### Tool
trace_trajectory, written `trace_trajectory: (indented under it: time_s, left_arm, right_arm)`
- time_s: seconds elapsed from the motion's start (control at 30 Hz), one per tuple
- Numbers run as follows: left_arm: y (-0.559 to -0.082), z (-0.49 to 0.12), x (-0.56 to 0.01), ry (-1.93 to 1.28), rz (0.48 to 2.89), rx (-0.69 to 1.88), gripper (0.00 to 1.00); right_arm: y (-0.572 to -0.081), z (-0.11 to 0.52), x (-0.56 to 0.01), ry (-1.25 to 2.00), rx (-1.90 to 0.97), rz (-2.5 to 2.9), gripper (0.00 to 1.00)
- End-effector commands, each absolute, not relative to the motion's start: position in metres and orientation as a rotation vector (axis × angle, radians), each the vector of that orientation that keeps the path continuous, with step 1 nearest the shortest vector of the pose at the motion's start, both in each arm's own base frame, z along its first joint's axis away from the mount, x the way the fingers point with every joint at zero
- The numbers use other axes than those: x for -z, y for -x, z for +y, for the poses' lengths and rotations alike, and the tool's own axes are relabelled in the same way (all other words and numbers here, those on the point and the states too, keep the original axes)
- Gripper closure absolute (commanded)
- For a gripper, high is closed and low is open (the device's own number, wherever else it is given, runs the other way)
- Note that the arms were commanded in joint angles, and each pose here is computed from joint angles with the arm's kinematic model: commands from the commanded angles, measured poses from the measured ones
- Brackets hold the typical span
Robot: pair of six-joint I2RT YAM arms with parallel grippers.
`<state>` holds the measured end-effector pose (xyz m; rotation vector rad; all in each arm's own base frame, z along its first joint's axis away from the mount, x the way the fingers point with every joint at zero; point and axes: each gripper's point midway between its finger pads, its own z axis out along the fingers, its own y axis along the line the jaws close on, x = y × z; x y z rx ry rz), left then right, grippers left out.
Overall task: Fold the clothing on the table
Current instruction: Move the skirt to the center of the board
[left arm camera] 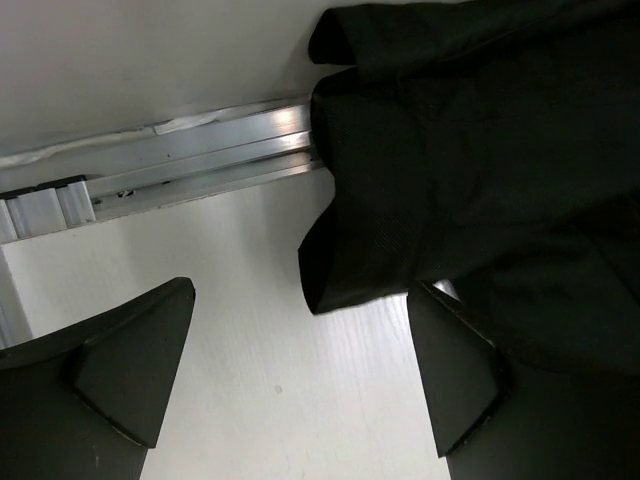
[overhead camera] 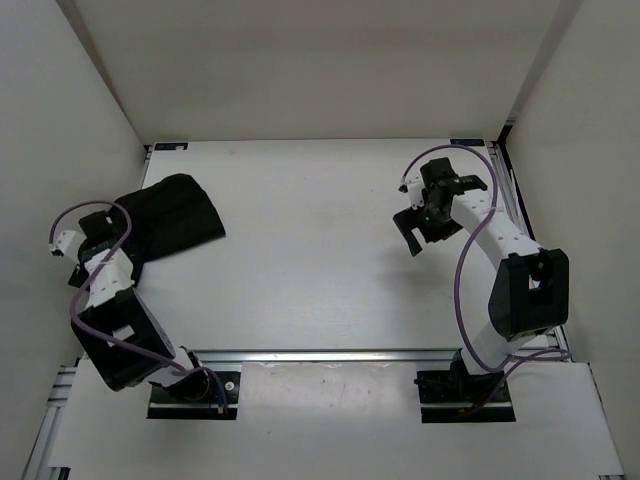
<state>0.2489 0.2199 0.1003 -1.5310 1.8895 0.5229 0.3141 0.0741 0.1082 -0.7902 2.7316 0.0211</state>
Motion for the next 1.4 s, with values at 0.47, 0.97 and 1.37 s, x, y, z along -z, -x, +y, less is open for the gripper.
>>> trace_trajectory:
  time_s: [0.47, 0.97, 1.37]
  left_arm:
    - [-0.352, 0.179, -0.116, 1.287, 1.889, -0.283, 1.00]
    - [-0.356, -0.309, -0.105, -0.017, 2.404, 0.715, 0.51]
    - [-0.383, -0.210, -0.239, 0.206, 2.047, 0.526, 0.01]
  right_arm:
    - [-0.338, 0.049, -0.118, 0.693, 0.093, 2.717, 0.00]
    - [-0.312, 0.025, -0.120, 0.433, -0.088, 2.690, 0.00]
    - [-0.288, 0.067, -0.143, 0.597, -0.276, 2.500, 0.01]
